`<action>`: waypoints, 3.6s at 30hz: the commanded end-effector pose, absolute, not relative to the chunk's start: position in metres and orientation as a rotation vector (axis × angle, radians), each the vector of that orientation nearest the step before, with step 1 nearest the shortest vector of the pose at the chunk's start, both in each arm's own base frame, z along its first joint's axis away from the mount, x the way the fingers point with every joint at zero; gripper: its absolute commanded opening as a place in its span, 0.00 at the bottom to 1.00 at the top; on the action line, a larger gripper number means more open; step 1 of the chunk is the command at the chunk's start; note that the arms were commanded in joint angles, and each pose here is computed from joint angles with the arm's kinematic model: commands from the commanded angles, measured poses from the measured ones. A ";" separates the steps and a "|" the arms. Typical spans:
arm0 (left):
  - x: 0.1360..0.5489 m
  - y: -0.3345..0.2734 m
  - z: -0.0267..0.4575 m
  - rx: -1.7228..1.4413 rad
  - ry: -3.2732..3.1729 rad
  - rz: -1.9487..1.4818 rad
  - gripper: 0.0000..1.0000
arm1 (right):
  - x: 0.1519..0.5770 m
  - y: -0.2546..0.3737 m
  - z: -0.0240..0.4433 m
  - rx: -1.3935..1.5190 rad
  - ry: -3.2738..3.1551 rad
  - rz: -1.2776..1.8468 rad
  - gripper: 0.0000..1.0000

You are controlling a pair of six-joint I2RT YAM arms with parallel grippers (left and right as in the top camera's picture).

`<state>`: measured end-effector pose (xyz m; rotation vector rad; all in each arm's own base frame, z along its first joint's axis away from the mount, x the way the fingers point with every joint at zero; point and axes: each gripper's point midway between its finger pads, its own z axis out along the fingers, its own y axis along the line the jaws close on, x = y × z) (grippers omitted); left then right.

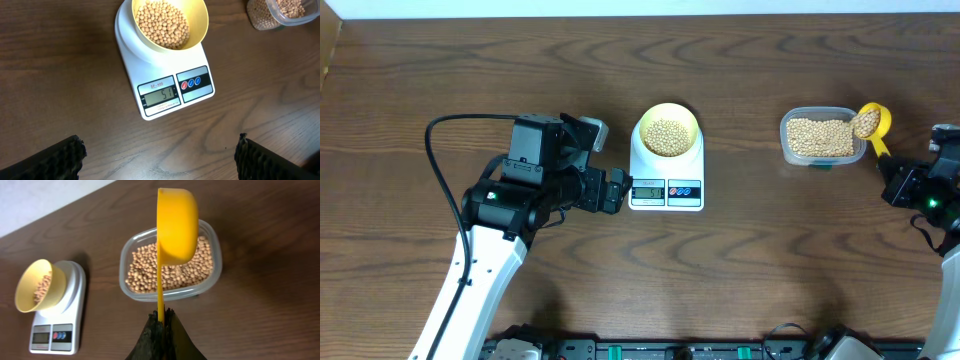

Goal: Scoop item into bowl and weigh 50g on scale
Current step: 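Dip the scoop into the soybeans with the right gripper and lift, then carry the scoop with the right gripper over the yellow bowl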

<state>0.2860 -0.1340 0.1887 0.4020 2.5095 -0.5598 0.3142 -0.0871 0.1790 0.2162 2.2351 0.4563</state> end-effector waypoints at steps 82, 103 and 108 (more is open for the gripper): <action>0.287 -0.132 0.189 0.407 2.506 -0.547 0.98 | 0.421 0.210 0.180 -0.728 1.773 0.681 0.01; 0.287 -0.132 0.189 0.407 2.506 -0.547 0.98 | 0.385 0.229 0.132 -0.899 1.945 0.629 0.01; 0.287 -0.132 0.189 0.407 2.506 -0.547 0.98 | 0.386 0.228 0.132 -0.895 1.950 0.619 0.01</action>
